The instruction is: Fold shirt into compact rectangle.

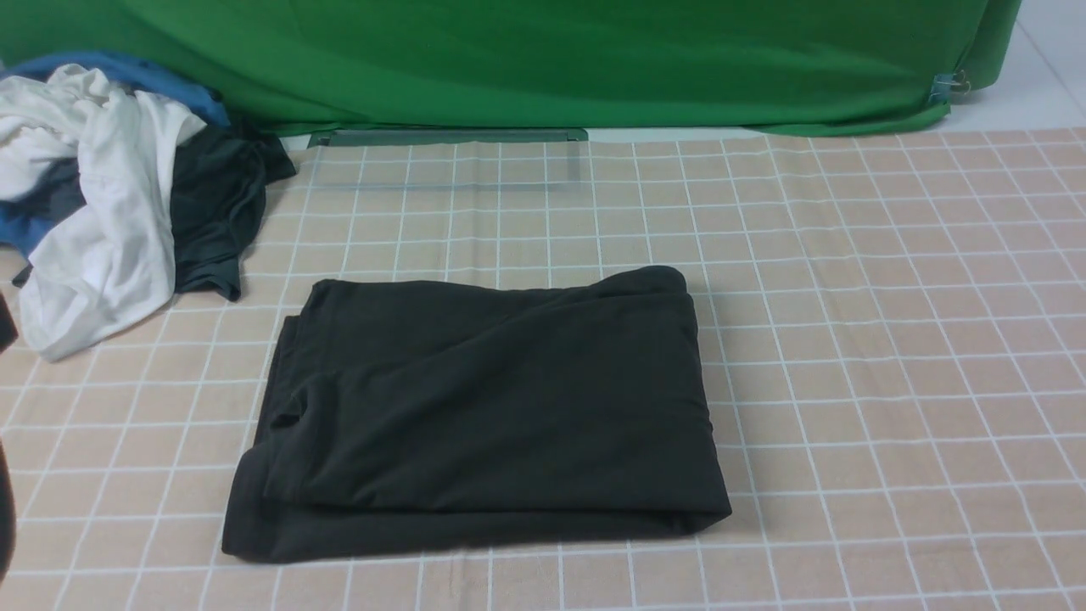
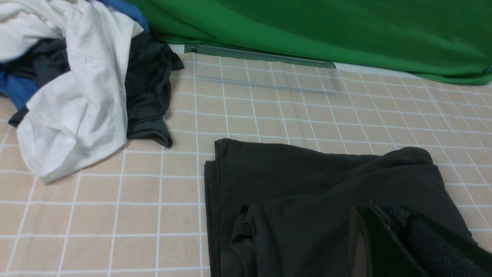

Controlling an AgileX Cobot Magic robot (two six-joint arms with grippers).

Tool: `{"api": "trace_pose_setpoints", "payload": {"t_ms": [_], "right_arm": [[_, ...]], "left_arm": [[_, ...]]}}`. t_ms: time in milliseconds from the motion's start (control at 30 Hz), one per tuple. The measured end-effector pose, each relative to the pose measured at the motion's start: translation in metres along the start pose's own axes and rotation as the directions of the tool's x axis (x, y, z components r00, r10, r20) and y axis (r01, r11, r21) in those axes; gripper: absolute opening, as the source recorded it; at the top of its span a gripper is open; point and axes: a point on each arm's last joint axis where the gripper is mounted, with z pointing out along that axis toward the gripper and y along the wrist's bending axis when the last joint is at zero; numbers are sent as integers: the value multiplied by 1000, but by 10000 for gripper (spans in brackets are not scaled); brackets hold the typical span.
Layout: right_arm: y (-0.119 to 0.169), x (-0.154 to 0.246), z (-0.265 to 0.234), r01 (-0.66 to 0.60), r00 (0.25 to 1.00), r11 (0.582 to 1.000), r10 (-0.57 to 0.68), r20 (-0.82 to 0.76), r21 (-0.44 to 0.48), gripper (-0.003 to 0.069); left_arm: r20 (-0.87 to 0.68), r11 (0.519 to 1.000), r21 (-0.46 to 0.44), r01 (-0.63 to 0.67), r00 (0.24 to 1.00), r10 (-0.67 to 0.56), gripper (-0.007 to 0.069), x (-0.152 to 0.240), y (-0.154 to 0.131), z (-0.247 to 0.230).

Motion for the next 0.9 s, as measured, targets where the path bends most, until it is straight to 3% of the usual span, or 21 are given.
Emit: {"api": "trace_pose_setpoints", "payload": {"t_ms": [333, 700, 900], "right_arm": [[0, -1, -9, 11, 998, 1000, -11, 64, 2, 163], [0, -1, -9, 11, 998, 1000, -11, 63, 2, 196], [0, -1, -9, 11, 998, 1000, -11, 63, 2, 203]], "left_arm": [[45, 1000, -9, -15, 999, 15, 18, -4, 1, 0], [46, 1000, -11, -17, 999, 17, 18, -4, 1, 0], [49, 982, -62, -178, 982, 181, 18, -5, 5, 0]]}}
